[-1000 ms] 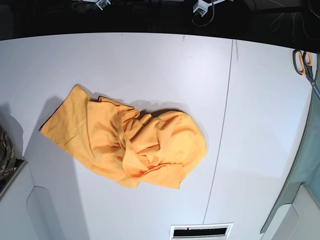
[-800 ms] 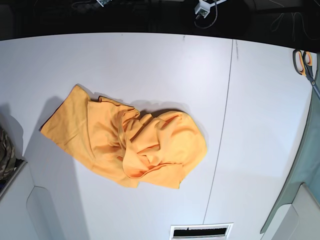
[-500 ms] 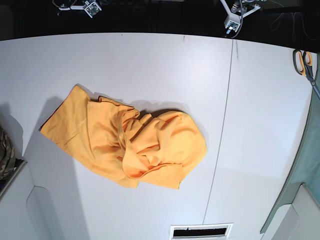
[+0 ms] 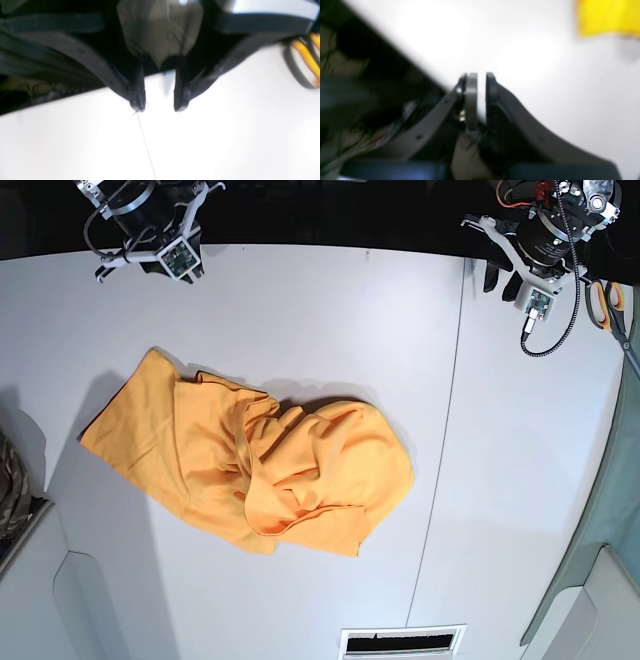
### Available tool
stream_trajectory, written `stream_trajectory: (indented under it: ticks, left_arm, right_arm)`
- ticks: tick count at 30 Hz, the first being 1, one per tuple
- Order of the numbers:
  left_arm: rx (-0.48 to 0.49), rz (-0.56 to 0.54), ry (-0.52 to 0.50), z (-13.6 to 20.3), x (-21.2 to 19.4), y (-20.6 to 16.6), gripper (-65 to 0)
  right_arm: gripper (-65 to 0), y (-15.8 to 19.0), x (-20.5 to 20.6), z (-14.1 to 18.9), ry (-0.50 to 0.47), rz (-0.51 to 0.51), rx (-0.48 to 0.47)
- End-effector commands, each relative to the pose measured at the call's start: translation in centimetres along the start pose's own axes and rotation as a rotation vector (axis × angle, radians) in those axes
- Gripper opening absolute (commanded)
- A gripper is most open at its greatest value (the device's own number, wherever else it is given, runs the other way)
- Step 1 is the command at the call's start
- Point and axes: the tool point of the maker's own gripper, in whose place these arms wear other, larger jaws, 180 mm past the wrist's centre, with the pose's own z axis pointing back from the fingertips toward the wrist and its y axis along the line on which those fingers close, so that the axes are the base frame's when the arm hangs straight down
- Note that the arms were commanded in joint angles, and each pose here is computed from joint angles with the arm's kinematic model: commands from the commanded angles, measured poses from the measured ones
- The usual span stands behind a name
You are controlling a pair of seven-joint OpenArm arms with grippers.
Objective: Layout the t-shirt on the table in an organized manner, then fold the t-shirt properly
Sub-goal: 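Move both grippers down toward the crumpled orange t-shirt, then grasp opposite edges of the orange t-shirt with both grippers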
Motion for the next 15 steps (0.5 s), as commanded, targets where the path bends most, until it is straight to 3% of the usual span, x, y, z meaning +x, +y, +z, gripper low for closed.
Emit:
stream_trajectory:
  ticks: [1,5,9,11,15]
  left_arm:
    - [-0.001,-0.009,-0.03,0.4,0.9,0.2,-39.0]
    - [-0.015,-0.001,-0.095,0.3,3.3,0.6,-30.5]
    - [-0.013,0.009,-0.182,-0.5,6.7,1.4,-30.5]
    - [-0.02,0.02,-0.224,-1.0,8.3,1.5,-30.5]
    - [-0.027,0.032,-0.257,-3.5,10.5,2.0,-30.5]
  right_arm:
    - [-59.0,-1.1,1.5,-0.1,-0.047,0.006,-0.029]
    - [-57.5,-3.9,5.6,-1.6,-0.144,-0.002,-0.087]
    - [-39.9,-5.8,9.8,-2.9,-0.237,-0.083,-0.105]
    - [-34.1,-6.5,11.4,-3.8,-0.268,-0.103,-0.124]
    - [-33.8,-7.4,13.4,-6.9,-0.276,-0.159,-0.148]
